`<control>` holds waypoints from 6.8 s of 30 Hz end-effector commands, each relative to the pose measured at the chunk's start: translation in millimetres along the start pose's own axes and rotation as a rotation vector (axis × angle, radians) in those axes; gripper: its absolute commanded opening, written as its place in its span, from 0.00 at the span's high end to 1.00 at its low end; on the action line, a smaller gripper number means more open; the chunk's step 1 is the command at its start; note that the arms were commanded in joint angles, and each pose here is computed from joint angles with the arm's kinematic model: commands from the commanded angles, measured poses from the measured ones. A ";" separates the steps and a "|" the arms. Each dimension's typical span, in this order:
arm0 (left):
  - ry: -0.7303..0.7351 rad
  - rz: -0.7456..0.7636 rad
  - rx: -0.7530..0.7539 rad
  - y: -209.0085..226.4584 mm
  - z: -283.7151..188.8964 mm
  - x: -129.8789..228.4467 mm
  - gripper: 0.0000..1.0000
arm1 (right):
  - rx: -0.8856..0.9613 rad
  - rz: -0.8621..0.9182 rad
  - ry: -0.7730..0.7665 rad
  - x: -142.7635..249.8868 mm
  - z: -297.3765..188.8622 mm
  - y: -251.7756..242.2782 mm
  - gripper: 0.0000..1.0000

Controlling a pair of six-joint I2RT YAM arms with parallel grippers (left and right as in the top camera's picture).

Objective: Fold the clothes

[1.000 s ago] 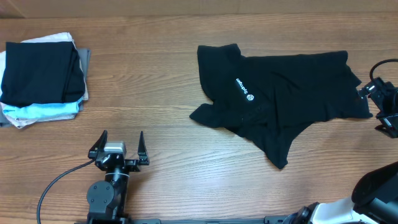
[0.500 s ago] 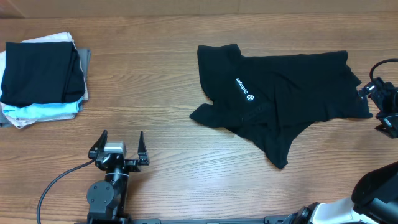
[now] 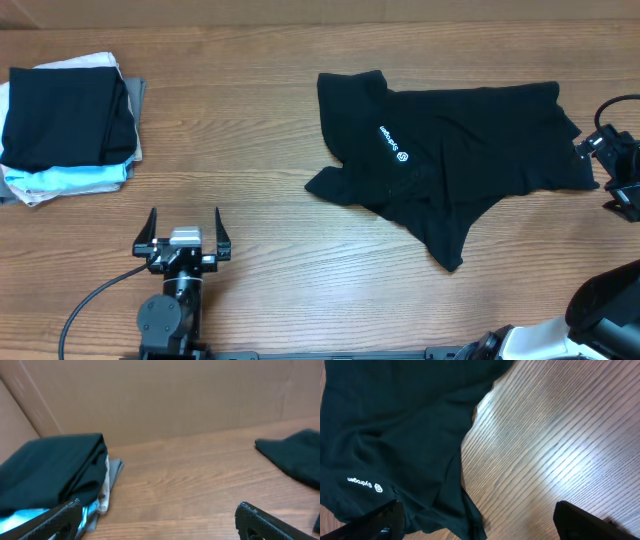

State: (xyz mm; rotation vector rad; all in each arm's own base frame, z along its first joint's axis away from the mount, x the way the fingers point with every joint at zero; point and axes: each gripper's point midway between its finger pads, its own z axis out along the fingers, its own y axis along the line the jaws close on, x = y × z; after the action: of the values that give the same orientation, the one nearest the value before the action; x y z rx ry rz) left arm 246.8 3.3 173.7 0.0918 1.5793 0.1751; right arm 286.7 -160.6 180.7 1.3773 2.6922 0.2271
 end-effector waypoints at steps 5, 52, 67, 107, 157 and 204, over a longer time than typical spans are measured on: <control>-0.093 -0.043 0.211 -29.7 -11.6 -48.7 0.00 | -0.014 -0.001 -0.035 -2.6 -9.9 2.4 0.00; 1.011 0.050 0.577 -286.4 281.9 40.8 0.90 | -0.014 -0.001 -0.035 -2.6 -9.9 2.4 0.00; 1.132 0.008 0.373 -275.3 287.9 109.0 0.92 | -0.014 -0.001 -0.035 -2.6 -9.9 2.4 0.00; 1.035 -0.278 0.411 -276.9 333.5 122.5 0.44 | -0.014 -0.001 -0.035 -2.6 -9.9 2.4 0.00; 0.669 -0.228 0.182 -154.4 432.0 112.8 0.48 | -0.014 -0.001 -0.035 -2.6 -9.9 2.4 0.00; 1.521 0.198 0.603 -350.6 17.9 3.8 0.27 | -0.014 -0.001 -0.035 -2.6 -9.9 2.4 0.00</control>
State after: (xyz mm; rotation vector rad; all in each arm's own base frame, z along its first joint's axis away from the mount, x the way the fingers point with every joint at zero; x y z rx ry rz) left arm 299.1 -332.8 143.9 0.7384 3.0110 -0.1616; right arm 286.9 -160.8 180.7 1.3766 2.6912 0.2268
